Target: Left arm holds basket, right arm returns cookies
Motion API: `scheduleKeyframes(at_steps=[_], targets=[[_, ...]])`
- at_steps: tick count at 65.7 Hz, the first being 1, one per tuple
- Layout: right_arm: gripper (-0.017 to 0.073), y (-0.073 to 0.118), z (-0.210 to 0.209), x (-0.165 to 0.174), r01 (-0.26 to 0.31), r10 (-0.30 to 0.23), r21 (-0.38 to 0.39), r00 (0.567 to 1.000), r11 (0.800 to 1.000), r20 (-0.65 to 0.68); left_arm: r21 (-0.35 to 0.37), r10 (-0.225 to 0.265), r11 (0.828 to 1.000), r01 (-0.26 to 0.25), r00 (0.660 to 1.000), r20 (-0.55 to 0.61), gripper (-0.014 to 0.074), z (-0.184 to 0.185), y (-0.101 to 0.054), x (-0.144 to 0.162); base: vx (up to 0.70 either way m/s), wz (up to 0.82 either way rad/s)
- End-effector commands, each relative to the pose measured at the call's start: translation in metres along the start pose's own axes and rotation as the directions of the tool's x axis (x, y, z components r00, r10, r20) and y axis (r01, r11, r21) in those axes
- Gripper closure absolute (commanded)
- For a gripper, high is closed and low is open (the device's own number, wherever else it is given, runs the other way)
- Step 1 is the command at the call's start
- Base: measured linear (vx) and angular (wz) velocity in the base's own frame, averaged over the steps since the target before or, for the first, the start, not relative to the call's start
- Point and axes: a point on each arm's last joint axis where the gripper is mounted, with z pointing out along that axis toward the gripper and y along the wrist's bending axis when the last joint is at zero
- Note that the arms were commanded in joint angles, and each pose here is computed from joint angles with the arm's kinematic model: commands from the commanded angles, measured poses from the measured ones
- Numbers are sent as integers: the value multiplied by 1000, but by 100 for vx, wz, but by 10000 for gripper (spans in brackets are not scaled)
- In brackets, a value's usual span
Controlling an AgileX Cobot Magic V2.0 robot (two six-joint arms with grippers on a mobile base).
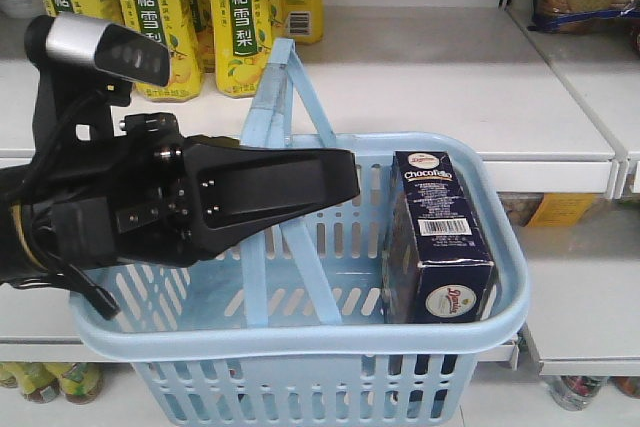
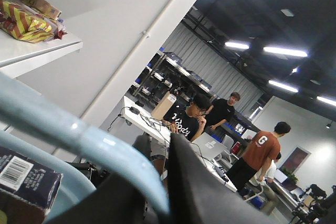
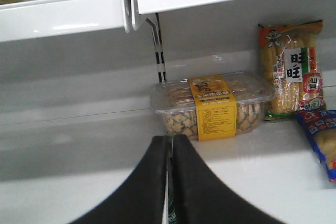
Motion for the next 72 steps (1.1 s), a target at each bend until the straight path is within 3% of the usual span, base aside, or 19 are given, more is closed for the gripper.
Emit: scheduleKeyframes(at_steps=[1, 11, 23, 30, 34, 49, 62, 72], targets=[[562, 0, 1, -3, -4, 4, -1, 997, 1000, 79, 80, 45, 995, -54, 993, 107, 591, -1, -20, -17, 0, 0], [562, 0, 0, -9, -105, 107, -17, 984, 994, 145, 80, 45, 995, -54, 993, 107, 591, -1, -20, -17, 0, 0], [562, -1, -2, -18, -110, 113, -26, 962, 994, 247, 80, 45, 995, -54, 993, 107, 591, -1, -20, -17, 0, 0], [562, -2, -3, -22, -220, 225, -50, 932, 974, 283, 80, 45, 995, -54, 993, 107, 591, -1, -20, -17, 0, 0], [562, -2, -3, -24, -227, 233, -53, 929, 972, 288, 80, 45, 995, -54, 993, 107, 591, -1, -20, -17, 0, 0], [562, 6, -15, -70, -59, 71, -42, 919, 997, 389, 80, 45, 995, -54, 993, 107, 591, -1, -20, -17, 0, 0], [562, 16, -8, -135, -1, 11, -27, 927, 1000, 375, 80, 45, 995, -54, 993, 107, 591, -1, -20, -17, 0, 0], [562, 24, 18, -182, 29, -22, -23, 968, 999, 251, 80, 45, 995, -54, 993, 107, 591, -1, -20, -17, 0, 0]])
